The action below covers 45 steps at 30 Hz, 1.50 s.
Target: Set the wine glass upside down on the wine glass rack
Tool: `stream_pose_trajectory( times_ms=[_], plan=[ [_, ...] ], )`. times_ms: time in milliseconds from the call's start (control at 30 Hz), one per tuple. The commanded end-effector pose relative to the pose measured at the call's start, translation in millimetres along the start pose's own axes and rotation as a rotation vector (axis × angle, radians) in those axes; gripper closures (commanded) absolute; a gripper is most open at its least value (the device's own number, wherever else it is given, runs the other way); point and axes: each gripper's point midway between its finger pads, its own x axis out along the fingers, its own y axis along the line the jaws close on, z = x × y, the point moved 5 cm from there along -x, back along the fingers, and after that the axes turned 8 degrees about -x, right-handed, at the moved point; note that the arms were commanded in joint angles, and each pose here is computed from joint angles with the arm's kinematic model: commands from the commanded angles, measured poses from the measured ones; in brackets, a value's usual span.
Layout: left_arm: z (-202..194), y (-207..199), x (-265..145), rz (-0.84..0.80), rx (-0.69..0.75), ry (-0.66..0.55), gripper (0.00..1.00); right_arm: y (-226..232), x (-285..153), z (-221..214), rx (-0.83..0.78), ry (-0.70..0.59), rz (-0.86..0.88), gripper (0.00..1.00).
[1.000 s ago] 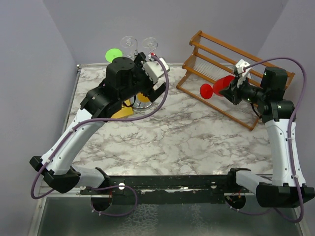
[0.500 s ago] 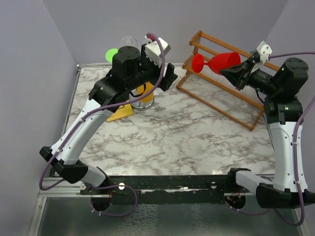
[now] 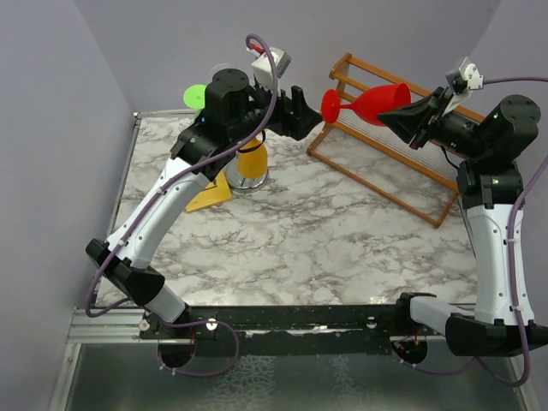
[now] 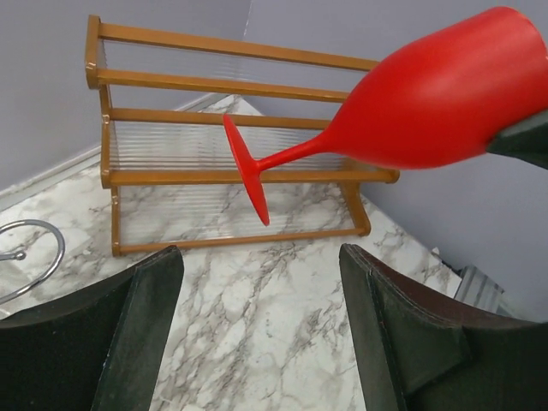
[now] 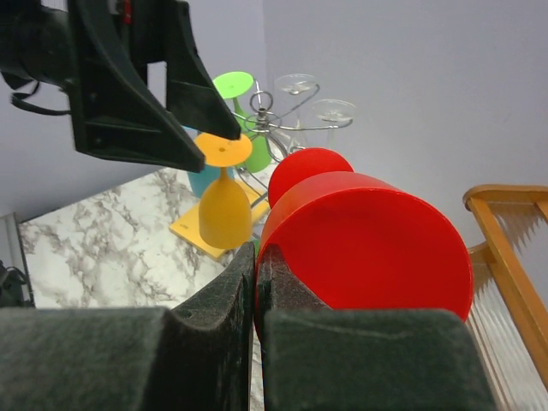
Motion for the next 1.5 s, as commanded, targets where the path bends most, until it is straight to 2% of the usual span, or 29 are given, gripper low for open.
stream_pose_trajectory(
  times_ms=[0, 467, 833, 1133, 1333, 1467],
  plan=[
    [14, -12, 12, -0.079, -0.071, -0.048, 0.25, 9, -1, 22, 0.005, -0.058, 0.056, 0.98],
    [-2, -5, 37, -0.108, -0.116, 0.009, 0.48, 14, -2, 15, 0.022, -0.056, 0.082, 0.98],
    [-9, -1, 47, -0.13, -0.11, 0.032, 0.69, 14, -1, 8, 0.029, -0.047, 0.093, 0.98],
    [-9, 2, 46, -0.12, -0.057, 0.021, 0.83, 14, -2, 4, 0.024, -0.041, 0.091, 0.98],
    [-9, 5, 45, -0.108, 0.0, 0.014, 1.0, 19, -2, 3, 0.027, -0.043, 0.129, 0.98],
    [-8, 9, 43, -0.092, 0.044, 0.007, 1.0, 20, -2, -1, 0.032, -0.036, 0.145, 0.93]
  ],
)
